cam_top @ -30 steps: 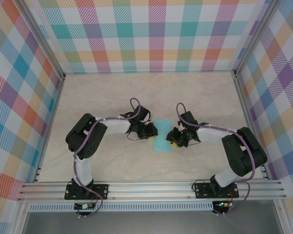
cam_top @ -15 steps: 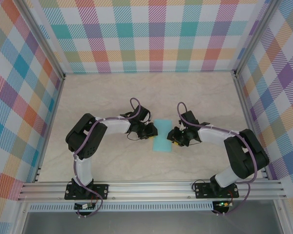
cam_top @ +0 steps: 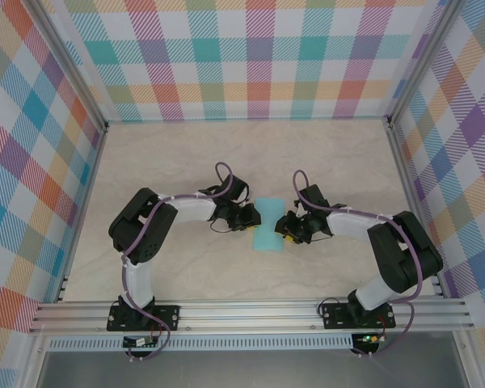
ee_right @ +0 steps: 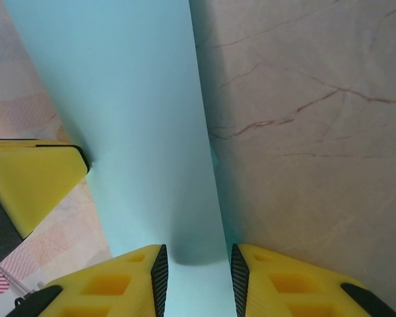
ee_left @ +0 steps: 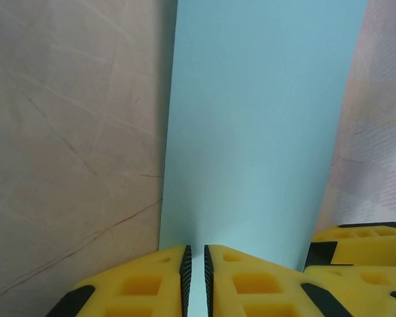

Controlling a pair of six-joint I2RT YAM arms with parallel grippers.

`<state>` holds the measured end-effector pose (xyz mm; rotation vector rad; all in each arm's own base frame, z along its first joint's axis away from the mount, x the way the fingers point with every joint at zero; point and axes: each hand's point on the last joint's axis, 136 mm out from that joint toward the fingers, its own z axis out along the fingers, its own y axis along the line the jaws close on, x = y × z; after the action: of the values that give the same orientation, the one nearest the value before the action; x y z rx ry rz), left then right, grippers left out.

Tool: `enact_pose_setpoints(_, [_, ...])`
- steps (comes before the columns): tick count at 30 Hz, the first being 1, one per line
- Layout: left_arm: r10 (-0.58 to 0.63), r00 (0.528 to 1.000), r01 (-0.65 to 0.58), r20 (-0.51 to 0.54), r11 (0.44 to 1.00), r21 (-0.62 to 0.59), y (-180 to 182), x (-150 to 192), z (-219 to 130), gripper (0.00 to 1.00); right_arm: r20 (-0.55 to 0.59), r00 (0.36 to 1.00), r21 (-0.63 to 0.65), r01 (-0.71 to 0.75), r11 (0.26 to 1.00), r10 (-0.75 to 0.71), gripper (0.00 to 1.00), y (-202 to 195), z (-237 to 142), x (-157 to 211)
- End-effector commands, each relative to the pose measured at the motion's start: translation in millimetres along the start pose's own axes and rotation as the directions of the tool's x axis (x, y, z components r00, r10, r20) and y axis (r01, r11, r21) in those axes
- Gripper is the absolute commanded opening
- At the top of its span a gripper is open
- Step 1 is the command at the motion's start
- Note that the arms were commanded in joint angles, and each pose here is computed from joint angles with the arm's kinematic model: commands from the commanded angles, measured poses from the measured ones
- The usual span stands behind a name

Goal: Fold a paper plane with a square sheet of paper (pick it up from the middle)
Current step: Third fold the triangle at the center of the table.

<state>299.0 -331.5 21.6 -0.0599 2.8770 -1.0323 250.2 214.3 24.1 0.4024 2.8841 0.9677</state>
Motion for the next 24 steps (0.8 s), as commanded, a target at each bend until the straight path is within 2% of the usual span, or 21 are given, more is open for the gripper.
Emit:
enact_pose_setpoints(1, [-0.013, 0.999, 0.011, -0.049, 0.999, -0.049, 16.7, 15.3, 11.0, 0.17, 0.009, 1.0, -0.047, 0.017, 0.999, -0.017, 0.33, 9.7, -5.2, -0.6])
enact_pose_setpoints(9, [-0.003, 0.999, 0.001, -0.05, 0.999, -0.046, 14.5, 14.3, 9.5, 0.17, 0.025, 1.0, -0.058, 0.007, 0.998, -0.006, 0.35, 10.9, -10.9, -12.1])
enact_pose_setpoints(24, [0.001, 0.999, -0.004, -0.054, 0.998, -0.056, 15.5, 14.5, 10.1, 0.17, -0.029, 0.999, -0.133, 0.03, 0.991, -0.034, 0.35, 22.8, -2.5, -19.8])
